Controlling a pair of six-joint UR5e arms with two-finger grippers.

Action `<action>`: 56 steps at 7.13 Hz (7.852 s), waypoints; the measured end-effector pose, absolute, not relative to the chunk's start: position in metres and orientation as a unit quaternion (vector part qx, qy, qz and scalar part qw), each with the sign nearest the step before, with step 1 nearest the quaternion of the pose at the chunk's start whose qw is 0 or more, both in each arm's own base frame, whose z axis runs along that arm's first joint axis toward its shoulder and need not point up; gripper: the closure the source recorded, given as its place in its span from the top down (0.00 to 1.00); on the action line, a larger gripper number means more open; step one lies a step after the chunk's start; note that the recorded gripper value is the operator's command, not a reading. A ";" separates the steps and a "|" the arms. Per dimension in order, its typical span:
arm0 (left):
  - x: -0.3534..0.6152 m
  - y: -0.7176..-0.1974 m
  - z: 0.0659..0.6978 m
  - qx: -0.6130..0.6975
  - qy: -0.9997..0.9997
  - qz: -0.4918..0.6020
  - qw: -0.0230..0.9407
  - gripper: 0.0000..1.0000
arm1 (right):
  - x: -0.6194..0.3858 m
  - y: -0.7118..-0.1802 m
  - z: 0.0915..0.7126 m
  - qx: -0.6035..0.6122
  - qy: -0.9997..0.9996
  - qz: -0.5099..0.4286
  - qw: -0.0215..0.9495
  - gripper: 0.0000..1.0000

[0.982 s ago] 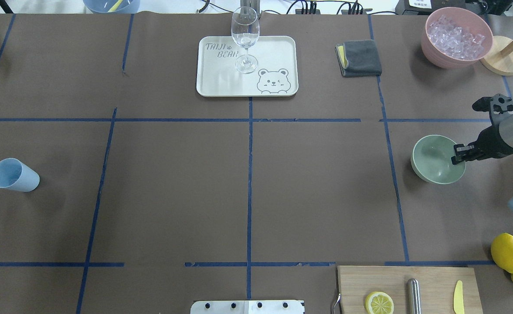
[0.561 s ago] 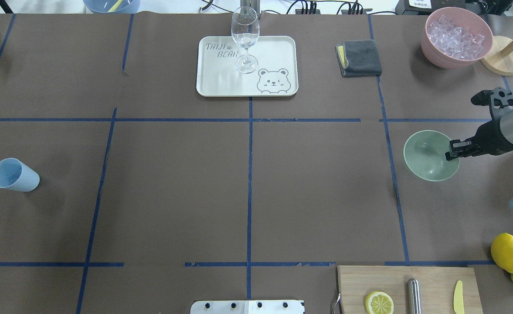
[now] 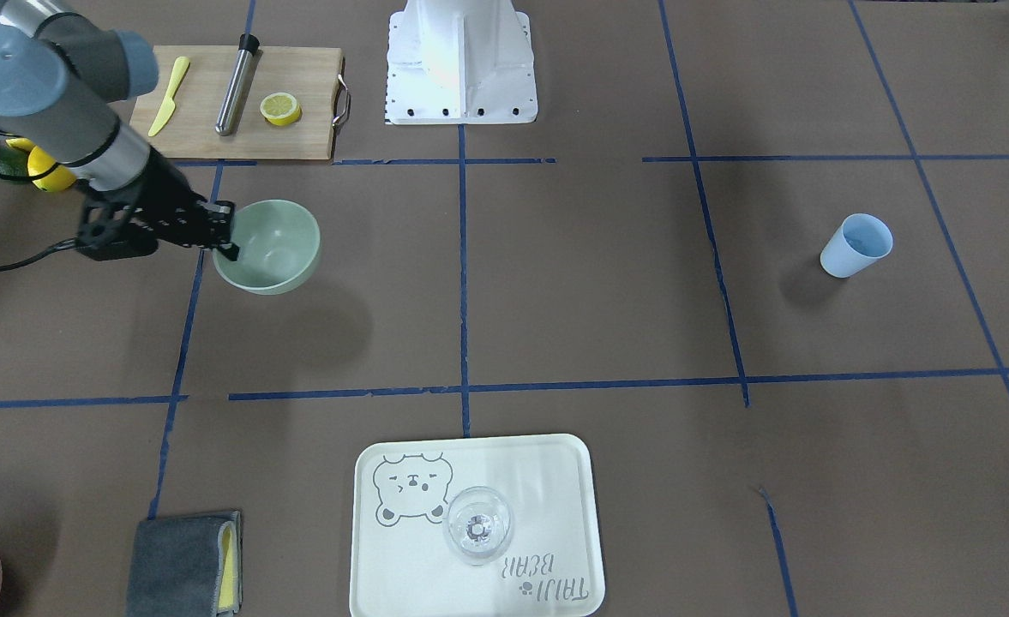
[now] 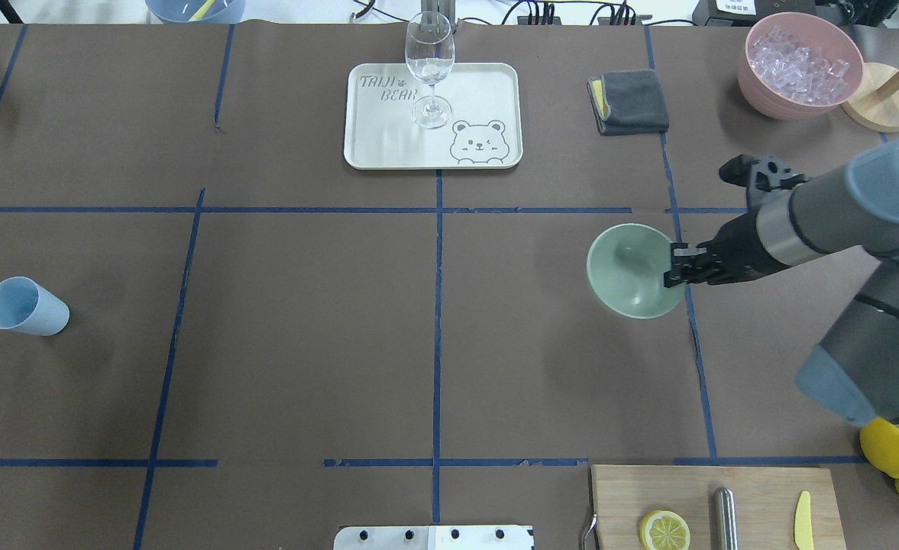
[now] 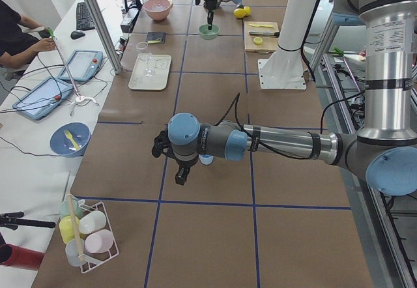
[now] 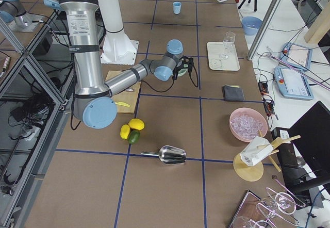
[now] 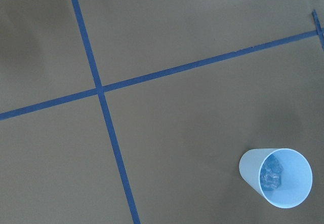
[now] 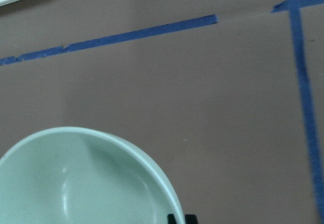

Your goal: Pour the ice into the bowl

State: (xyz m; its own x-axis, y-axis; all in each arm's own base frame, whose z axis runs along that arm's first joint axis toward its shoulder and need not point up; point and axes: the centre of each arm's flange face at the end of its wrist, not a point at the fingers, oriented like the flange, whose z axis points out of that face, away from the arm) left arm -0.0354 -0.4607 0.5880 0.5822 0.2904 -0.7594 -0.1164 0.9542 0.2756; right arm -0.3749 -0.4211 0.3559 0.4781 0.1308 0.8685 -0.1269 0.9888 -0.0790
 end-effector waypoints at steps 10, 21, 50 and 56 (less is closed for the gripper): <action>-0.035 -0.462 0.576 0.124 0.440 0.125 0.880 1.00 | -0.644 -0.403 0.163 -0.029 -0.479 0.228 0.847 0.34; 0.049 -0.418 0.546 0.168 0.490 0.052 0.854 1.00 | -0.417 -0.440 0.235 -0.043 -0.511 0.190 0.837 1.00; 0.318 -0.237 0.653 0.505 0.287 -0.226 0.782 1.00 | -0.335 -0.443 0.306 -0.003 -0.483 0.131 0.866 1.00; 0.323 -0.247 0.666 0.512 0.273 -0.233 0.780 1.00 | -0.334 -0.443 0.305 -0.002 -0.484 0.131 0.865 1.00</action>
State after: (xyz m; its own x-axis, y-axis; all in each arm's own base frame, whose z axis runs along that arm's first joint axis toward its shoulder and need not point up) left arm 0.3230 -0.2468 0.6655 0.7418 -0.0846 -0.6653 0.6439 0.3675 0.6711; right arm -0.3343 -0.4429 0.3050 0.4980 0.2290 0.8364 -0.2255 0.9655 -0.1300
